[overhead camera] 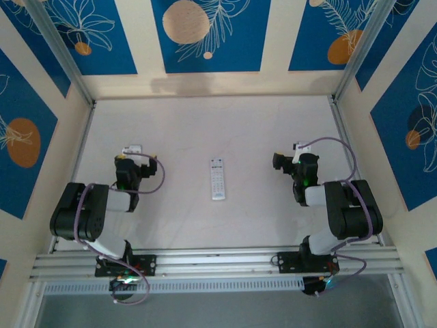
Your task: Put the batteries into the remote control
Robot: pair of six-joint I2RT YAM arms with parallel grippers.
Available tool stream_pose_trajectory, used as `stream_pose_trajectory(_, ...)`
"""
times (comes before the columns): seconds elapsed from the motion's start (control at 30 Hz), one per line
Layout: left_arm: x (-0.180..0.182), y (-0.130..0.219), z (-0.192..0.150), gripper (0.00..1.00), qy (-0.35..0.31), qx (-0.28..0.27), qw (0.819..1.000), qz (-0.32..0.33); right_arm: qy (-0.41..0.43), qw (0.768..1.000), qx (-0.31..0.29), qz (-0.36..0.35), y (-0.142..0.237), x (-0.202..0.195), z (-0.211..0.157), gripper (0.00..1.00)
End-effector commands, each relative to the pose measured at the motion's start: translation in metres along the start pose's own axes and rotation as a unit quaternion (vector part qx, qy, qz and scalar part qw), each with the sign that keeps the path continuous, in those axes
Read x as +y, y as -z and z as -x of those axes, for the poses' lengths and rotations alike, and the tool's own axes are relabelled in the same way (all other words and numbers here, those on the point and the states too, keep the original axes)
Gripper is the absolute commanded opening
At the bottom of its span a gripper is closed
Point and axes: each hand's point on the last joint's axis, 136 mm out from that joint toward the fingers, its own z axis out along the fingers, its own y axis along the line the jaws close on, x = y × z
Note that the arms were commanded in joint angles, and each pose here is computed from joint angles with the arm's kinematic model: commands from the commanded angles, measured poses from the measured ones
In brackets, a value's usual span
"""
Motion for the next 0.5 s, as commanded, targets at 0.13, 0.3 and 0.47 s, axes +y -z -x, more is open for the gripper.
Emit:
stream_pose_trajectory(0.13,0.0026,-0.0002,0.0044,1.0,0.01,-0.01,1.0,0.003,0.002,1.0,-0.026,0.005,-0.0011,0.0025,0.0191,0.99)
stream_pose_trajectory(0.3,0.0026,0.0,0.0047,1.0,0.01,-0.01,1.0,0.003,0.003,1.0,-0.023,0.012,-0.0019,0.0043,0.0182,0.99)
stream_pose_trajectory(0.47,0.003,0.0,0.005,1.0,0.01,-0.011,1.0,0.003,0.0,0.999,-0.033,-0.008,0.0009,-0.0007,0.019,0.99)
